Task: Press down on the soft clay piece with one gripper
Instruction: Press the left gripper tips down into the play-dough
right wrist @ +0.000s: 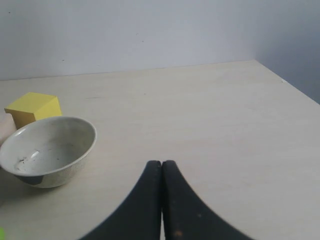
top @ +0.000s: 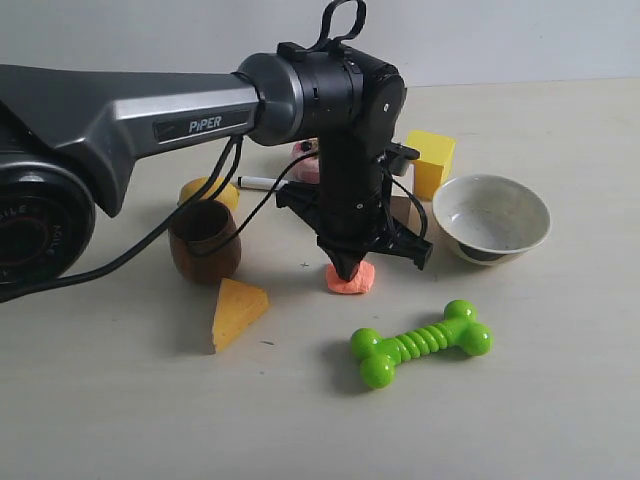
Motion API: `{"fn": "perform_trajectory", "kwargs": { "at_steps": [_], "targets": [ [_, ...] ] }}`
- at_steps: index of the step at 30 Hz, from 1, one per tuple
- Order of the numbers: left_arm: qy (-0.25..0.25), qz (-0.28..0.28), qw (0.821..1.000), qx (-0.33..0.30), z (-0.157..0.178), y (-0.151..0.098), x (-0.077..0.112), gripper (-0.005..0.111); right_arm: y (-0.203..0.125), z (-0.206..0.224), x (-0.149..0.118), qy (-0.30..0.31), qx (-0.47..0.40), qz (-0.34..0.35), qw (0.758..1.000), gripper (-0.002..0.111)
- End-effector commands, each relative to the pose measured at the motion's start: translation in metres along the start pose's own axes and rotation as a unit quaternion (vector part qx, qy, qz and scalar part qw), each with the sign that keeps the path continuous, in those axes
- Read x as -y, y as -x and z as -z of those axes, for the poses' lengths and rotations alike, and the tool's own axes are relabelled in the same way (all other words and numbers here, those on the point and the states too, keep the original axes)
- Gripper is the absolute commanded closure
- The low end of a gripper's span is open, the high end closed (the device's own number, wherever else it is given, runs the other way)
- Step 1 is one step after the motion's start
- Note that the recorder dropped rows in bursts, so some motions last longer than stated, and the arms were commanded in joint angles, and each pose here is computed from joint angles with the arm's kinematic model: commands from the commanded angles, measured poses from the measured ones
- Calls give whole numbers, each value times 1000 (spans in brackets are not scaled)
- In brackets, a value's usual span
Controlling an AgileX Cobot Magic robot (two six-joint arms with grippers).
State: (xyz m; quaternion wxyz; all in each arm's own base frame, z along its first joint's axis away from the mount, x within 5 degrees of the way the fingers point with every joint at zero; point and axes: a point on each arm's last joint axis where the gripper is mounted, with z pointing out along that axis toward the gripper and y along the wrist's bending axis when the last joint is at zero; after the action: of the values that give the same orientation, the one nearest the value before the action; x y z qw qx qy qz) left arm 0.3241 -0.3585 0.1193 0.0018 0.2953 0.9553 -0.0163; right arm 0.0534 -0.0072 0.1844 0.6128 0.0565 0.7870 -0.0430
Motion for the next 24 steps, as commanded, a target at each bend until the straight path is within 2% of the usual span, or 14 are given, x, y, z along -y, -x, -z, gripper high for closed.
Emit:
{"fn": "perform_trajectory", "kwargs": {
  "at_steps": [1,5,16,24],
  "targets": [
    [-12,0,1000,-23,-35,-2,5,107,-1,0,0,1,4,-1,1000,108],
    [-13,-4,1000,-18,-39,0,1,107,-1,0,0,1,4,-1,1000,108],
    [-23,-7,998,-53,-70,-5,1,107,-1,0,0,1,4,-1,1000,108],
    [-26,-8,998,-49,-76,-4,1,107,0,0,0,1,7,-1,1000,108]
  ]
}}
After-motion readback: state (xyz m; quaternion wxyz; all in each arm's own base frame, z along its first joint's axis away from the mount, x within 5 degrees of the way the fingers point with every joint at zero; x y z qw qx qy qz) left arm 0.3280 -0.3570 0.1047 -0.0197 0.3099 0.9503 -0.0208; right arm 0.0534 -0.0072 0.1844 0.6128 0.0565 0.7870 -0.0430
